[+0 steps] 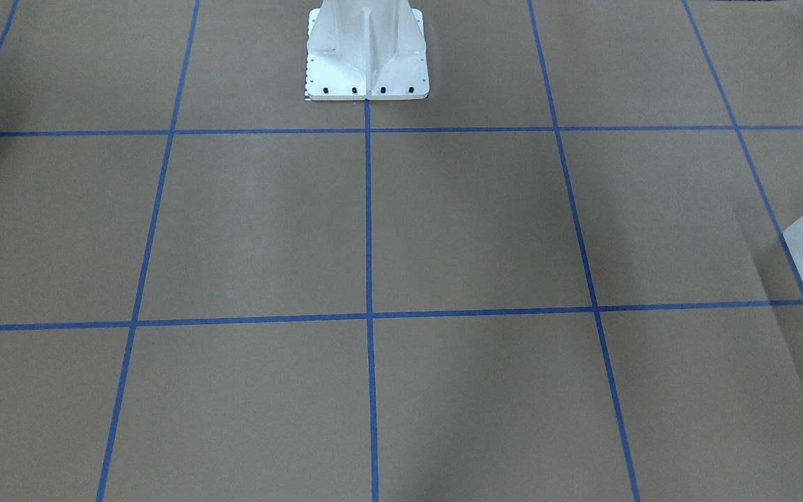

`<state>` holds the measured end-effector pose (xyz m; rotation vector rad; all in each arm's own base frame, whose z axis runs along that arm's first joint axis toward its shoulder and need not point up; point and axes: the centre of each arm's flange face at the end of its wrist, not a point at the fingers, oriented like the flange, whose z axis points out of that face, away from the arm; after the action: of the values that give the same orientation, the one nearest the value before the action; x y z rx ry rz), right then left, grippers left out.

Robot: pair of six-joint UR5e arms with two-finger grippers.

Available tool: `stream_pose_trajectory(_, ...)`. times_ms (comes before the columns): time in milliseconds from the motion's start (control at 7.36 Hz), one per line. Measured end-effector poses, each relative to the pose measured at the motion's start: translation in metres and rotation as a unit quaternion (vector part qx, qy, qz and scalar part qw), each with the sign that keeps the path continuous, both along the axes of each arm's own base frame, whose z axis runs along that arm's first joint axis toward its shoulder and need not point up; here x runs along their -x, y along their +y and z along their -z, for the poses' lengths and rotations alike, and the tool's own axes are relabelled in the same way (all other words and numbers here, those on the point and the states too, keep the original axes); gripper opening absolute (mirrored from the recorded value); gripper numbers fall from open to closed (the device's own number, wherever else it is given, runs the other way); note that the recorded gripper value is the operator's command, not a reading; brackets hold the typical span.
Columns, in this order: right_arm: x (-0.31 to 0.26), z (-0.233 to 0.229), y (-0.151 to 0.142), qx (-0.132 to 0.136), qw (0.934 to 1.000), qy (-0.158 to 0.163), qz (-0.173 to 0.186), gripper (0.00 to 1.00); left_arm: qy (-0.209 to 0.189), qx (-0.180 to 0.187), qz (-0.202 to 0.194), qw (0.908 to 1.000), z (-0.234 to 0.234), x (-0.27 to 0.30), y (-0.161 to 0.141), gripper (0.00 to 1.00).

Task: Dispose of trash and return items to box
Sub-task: 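Drop the cup into the clear bin while the right gripper drops the cloth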

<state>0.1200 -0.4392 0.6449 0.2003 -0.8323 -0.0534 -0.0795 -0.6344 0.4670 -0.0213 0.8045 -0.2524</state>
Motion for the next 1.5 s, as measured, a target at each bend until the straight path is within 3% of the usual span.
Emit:
stream_pose_trajectory(408,0.049,0.068,-0.007,0.025,0.9993,-0.017,-0.024,1.00,-0.001,-0.003,0.017,0.9998,-0.151,0.051,0.045,0.00)
stream_pose_trajectory(680,0.069,0.089,-0.003,0.039,0.9985,-0.024,-0.030,1.00,-0.001,0.005,0.029,0.9996,-0.211,0.056,0.070,0.00)
stream_pose_trajectory(1087,0.077,0.094,-0.003,0.043,0.9983,-0.026,-0.028,1.00,0.002,0.007,0.081,0.9967,-0.270,0.047,0.096,0.00)
stream_pose_trajectory(1495,0.078,0.095,-0.003,0.043,0.9983,-0.028,-0.027,1.00,0.010,0.020,0.083,0.9963,-0.283,-0.004,0.102,0.00)
